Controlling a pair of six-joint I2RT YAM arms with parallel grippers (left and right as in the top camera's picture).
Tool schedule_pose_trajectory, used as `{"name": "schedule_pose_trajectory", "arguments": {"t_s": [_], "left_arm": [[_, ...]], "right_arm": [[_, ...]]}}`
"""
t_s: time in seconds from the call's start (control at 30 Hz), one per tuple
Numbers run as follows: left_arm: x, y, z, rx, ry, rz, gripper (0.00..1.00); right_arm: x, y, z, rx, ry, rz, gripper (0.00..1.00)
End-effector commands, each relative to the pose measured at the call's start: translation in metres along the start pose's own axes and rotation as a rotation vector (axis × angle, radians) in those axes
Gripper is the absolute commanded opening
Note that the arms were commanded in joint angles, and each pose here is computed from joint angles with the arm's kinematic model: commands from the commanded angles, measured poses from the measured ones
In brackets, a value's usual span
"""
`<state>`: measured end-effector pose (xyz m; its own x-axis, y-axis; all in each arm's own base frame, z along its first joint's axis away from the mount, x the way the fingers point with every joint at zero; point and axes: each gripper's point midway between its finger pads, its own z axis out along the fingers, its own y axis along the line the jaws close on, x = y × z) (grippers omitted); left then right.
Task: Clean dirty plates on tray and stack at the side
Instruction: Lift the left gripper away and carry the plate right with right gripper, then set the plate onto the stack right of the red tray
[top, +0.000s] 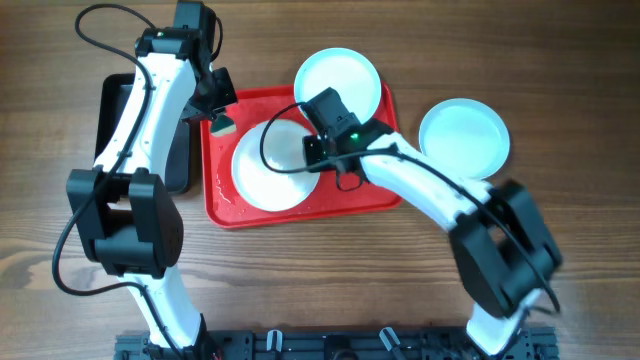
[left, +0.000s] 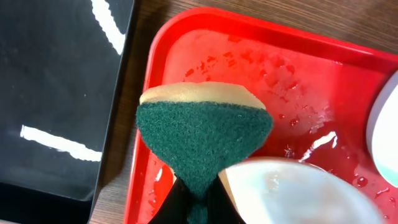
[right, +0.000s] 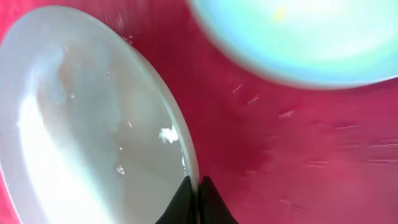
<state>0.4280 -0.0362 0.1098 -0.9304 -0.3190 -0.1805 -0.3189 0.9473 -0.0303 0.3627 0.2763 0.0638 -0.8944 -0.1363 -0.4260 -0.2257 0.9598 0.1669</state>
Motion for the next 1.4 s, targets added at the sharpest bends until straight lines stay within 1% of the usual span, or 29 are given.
{"name": "schedule_pose_trajectory", "arguments": {"t_s": [0.0, 0.07, 0.23, 0.4, 0.5, 0.87, 1.2, 1.37], "left_arm": [[0.004, -0.010, -0.006, 0.062, 0.012, -0.015, 0.04], [0.008, -0.016, -0.005, 0.097, 0.034, -0.014, 0.04], [0.009, -0.017, -0.005, 0.106, 0.038, -0.015, 0.04], [0.009, -0.017, -0.005, 0.105, 0.038, -0.016, 0.04], [0.009, -0.017, -0.005, 0.105, 0.038, -0.015, 0.04], [0.009, -0.017, -0.005, 0.105, 0.038, -0.016, 0.04], [0.009, -0.017, -0.005, 0.105, 0.039, -0.016, 0.04], [0.009, -0.017, -0.005, 0.105, 0.039, -0.016, 0.04]], "right_arm": [[-0.047, -0.012, -0.063, 0.256, -0.267, -0.138, 0.04], [-0.053, -0.014, -0.085, 0.371, -0.346, -0.186, 0.04], [-0.058, -0.019, -0.125, 0.638, -0.479, -0.290, 0.04], [-0.059, -0.022, -0.160, 0.849, -0.595, -0.309, 0.04], [-0.060, -0.021, -0.178, 0.940, -0.656, -0.307, 0.04], [-0.061, -0.025, -0.203, 1.086, -0.700, -0.335, 0.04], [-0.061, -0.025, -0.201, 1.077, -0.696, -0.337, 0.04], [-0.058, -0.019, -0.183, 0.981, -0.644, -0.365, 0.04]]}}
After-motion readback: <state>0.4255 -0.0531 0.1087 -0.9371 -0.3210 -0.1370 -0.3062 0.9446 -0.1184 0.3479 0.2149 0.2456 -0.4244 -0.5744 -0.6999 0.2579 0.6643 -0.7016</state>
